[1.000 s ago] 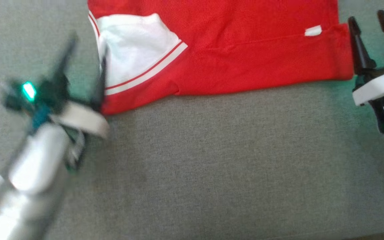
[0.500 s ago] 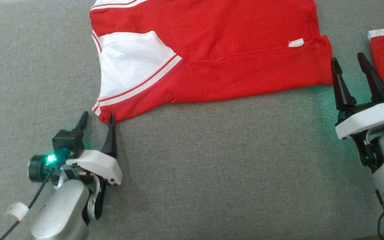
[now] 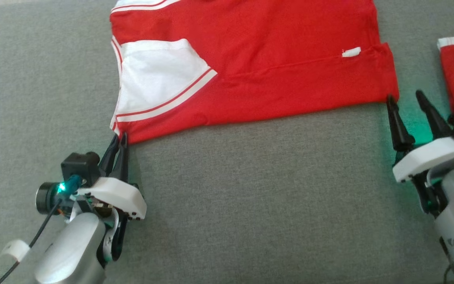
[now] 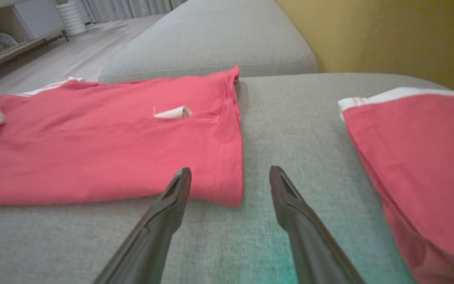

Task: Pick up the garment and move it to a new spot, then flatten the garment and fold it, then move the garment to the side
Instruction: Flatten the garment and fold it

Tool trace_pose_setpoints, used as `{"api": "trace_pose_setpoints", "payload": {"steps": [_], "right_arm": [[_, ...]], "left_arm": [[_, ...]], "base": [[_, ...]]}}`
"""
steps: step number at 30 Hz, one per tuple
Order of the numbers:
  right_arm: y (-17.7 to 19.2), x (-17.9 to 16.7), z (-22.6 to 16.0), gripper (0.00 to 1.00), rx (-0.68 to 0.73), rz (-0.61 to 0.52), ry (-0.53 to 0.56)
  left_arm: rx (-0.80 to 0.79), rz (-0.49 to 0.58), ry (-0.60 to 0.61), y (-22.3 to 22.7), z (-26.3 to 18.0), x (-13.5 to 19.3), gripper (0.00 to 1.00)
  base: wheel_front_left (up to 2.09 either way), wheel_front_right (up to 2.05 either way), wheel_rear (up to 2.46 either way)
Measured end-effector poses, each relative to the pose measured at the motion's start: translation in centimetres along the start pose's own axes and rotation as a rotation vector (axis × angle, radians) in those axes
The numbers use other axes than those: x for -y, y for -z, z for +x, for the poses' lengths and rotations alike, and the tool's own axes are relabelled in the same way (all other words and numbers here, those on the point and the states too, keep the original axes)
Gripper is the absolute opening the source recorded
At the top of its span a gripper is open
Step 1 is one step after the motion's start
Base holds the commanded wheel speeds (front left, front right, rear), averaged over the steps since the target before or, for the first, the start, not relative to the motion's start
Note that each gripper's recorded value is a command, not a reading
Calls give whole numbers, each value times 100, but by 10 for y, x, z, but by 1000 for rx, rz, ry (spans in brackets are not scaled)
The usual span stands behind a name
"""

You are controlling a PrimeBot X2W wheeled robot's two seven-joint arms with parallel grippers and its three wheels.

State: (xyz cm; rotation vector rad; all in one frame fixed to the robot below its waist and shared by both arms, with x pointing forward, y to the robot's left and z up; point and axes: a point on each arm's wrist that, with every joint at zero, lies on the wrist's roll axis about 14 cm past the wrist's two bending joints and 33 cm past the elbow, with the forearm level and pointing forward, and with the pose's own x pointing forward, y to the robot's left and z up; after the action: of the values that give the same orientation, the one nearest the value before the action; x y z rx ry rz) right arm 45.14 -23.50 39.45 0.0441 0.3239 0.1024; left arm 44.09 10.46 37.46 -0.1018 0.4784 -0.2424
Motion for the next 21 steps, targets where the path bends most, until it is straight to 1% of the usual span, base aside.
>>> {"api": "trace_pose_setpoints", "payload": {"steps": [4, 11, 12, 14, 15, 16, 21], "right_arm": [[18, 6, -1, 100, -60, 12, 24], [19, 4, 14, 100, -88, 50, 28], [20, 3, 16, 97, -95, 56, 28], [25, 0, 17, 41, -128, 65, 21], [28, -3, 17, 9, -142, 71, 15], [31, -5, 17, 0, -154, 76, 11], [31, -10, 16, 0, -159, 89, -6]], "left_arm": [[19, -1, -7, -3, -4, -4, 0], [36, -3, -10, -6, -6, -7, 0], [37, -3, -10, -7, -6, -7, 0], [36, -3, -12, -6, -6, -8, 0], [38, -3, -13, -7, -6, -8, 0], [39, -3, -13, -7, -7, -9, 0], [69, 2, -13, -14, -9, -9, 0]], "base": [[0, 0, 0], [0, 0, 0], [0, 0, 0], [0, 0, 0], [0, 0, 0], [0, 0, 0], [0, 0, 0]]}}
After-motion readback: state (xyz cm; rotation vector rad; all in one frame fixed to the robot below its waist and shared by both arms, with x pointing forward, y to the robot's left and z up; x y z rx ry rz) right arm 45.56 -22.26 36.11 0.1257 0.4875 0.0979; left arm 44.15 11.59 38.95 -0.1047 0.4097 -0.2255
